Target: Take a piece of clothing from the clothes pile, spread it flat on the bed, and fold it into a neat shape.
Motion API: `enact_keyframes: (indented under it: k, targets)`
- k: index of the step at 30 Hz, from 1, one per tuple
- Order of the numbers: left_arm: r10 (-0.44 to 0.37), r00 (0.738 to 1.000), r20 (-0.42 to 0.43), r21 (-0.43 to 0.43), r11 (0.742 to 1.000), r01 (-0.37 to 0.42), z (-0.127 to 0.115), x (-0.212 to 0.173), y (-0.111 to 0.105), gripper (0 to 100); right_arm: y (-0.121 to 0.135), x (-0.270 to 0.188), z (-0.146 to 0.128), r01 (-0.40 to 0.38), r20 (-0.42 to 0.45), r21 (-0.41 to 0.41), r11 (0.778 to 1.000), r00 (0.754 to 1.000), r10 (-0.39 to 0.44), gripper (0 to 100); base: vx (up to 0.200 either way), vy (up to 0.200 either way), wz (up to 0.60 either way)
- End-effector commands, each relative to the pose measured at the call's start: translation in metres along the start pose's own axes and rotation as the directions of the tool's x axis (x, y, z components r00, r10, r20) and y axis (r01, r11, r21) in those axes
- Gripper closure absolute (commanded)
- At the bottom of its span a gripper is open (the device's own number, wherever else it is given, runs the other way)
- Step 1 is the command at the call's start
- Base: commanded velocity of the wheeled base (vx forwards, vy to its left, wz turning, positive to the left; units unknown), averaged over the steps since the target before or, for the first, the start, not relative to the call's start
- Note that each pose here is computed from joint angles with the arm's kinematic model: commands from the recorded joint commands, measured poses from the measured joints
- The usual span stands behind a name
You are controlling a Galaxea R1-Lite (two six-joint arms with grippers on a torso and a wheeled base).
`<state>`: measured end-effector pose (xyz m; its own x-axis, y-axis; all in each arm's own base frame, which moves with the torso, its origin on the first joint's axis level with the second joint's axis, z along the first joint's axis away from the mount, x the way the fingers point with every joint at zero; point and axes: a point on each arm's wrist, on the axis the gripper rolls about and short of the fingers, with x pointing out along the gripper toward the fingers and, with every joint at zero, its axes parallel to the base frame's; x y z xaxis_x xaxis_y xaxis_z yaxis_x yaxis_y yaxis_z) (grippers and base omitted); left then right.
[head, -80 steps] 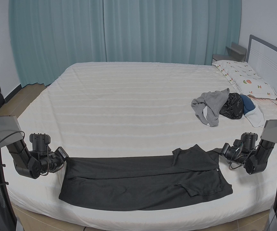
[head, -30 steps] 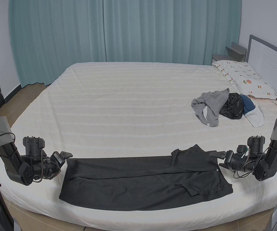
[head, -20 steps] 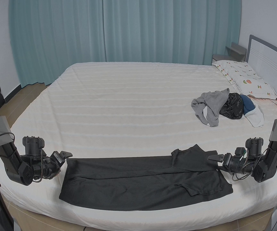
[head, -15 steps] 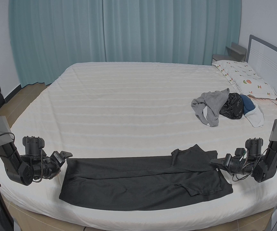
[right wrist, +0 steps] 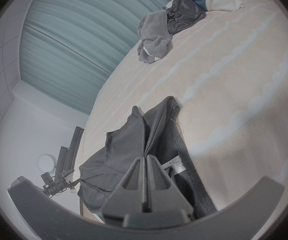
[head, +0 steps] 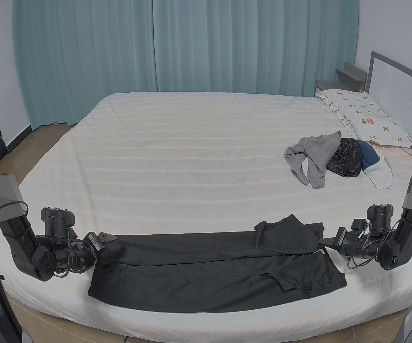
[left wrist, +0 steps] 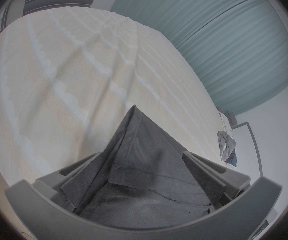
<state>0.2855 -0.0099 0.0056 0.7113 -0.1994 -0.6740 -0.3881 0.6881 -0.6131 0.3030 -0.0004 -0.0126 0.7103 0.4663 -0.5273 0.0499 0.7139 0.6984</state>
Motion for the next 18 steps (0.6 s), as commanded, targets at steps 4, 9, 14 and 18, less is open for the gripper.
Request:
enact_keyframes:
  k: [4, 9, 14, 18]
  targets:
    - [0.002, 1.0, -0.026, 0.017, 1.0, -0.001, -0.0078, 0.004, -0.0023, 0, 0.0001, 0.0006, 0.0001, -0.001, 0.0, -0.001, 1.0, 1.0, 0.001, 100, 0.0, 0.0, 0.0]
    - [0.013, 0.999, -0.03, 0.015, 1.0, -0.012, -0.009, 0.0071, -0.0001, 100, -0.0006, 0.0015, -0.0009, 0.001, -0.005, 0.001, 1.0, 1.0, -0.001, 100, 0.0, 0.0, 0.0]
    - [0.015, 1.0, -0.025, 0.016, 1.0, -0.014, -0.0088, 0.0042, -0.0008, 100, 0.0004, 0.0008, -0.0002, -0.002, -0.001, 0.0, 1.0, 1.0, 0.002, 100, 0.0, 0.0, 0.0]
    - [0.008, 1.0, -0.011, 0.014, 1.0, -0.008, -0.0058, 0.001, -0.0022, 100, 0.0017, 0.0006, 0.0023, -0.007, 0.008, -0.002, 1.0, 1.0, 0.007, 100, 0.0, 0.0, 0.0]
